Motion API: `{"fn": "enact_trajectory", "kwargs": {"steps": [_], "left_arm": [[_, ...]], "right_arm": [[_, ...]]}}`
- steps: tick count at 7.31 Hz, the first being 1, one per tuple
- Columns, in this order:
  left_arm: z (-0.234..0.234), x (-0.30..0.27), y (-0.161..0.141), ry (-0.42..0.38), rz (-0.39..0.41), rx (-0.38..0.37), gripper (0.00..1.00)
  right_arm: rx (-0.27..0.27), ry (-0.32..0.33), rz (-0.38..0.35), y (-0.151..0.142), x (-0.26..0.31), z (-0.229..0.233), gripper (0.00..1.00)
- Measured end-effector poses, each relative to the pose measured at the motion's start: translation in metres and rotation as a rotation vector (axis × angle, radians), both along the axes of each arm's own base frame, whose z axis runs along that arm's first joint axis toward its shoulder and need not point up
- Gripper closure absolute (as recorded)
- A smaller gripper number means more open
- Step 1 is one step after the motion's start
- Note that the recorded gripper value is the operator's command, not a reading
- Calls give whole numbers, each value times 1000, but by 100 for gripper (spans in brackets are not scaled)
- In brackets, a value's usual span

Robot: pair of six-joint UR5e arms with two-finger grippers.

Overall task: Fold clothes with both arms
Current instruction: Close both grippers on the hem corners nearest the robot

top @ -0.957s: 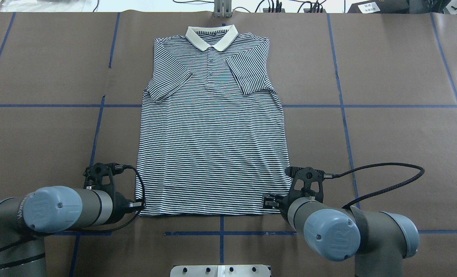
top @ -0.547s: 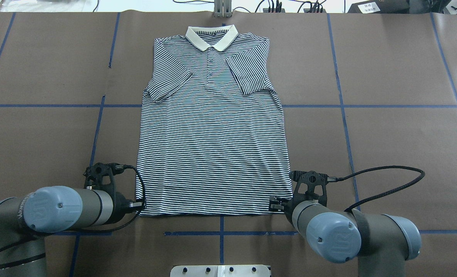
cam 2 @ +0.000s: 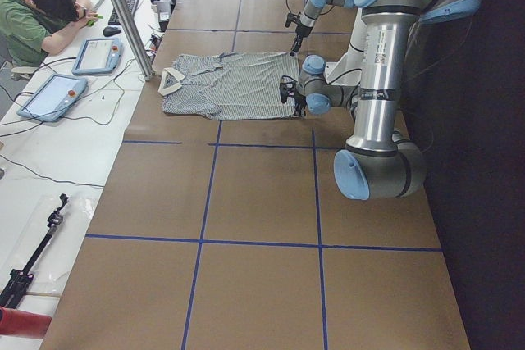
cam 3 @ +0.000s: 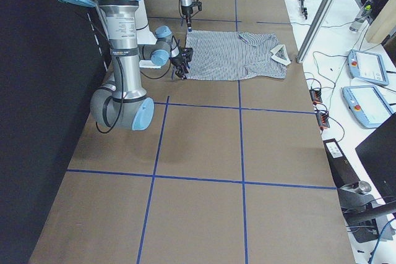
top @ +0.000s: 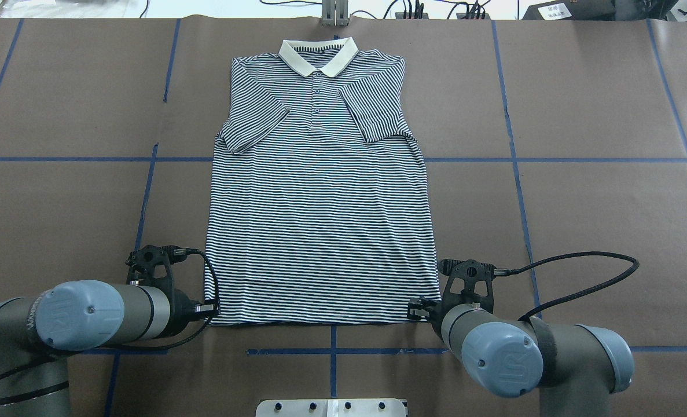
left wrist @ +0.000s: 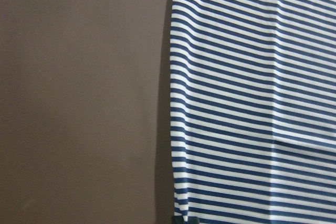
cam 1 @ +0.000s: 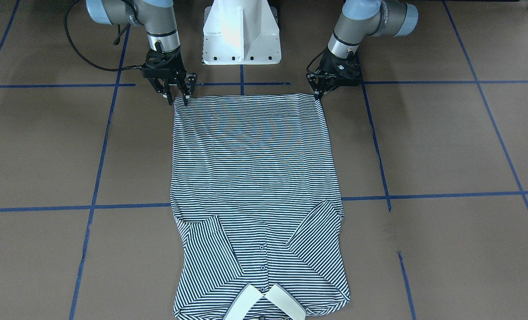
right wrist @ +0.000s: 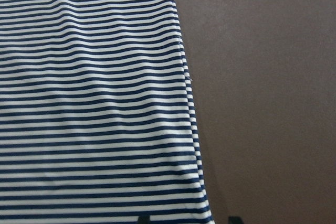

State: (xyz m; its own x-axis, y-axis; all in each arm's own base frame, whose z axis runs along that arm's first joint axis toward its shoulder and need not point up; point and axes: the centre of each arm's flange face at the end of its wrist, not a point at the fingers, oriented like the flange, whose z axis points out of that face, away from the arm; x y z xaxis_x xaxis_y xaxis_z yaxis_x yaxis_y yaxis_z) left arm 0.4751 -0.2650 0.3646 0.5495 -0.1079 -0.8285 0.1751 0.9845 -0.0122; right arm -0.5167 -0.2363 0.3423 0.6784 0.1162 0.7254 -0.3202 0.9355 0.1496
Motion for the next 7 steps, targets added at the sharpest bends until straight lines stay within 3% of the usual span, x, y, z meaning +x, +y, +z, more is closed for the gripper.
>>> {"fn": "enact_trajectory", "kwargs": {"steps": [1, 2, 7], "left_arm": [[0, 0, 0, 0, 0, 0, 100], [0, 0, 0, 0, 0, 0, 100], [-5, -3, 1, 9, 0, 3, 100]], "right_arm": [[-1, 3, 0, 0, -1, 2, 81], [-1, 3, -1, 1, -2, 1, 100], [3, -15, -9, 1, 4, -8, 100]]}}
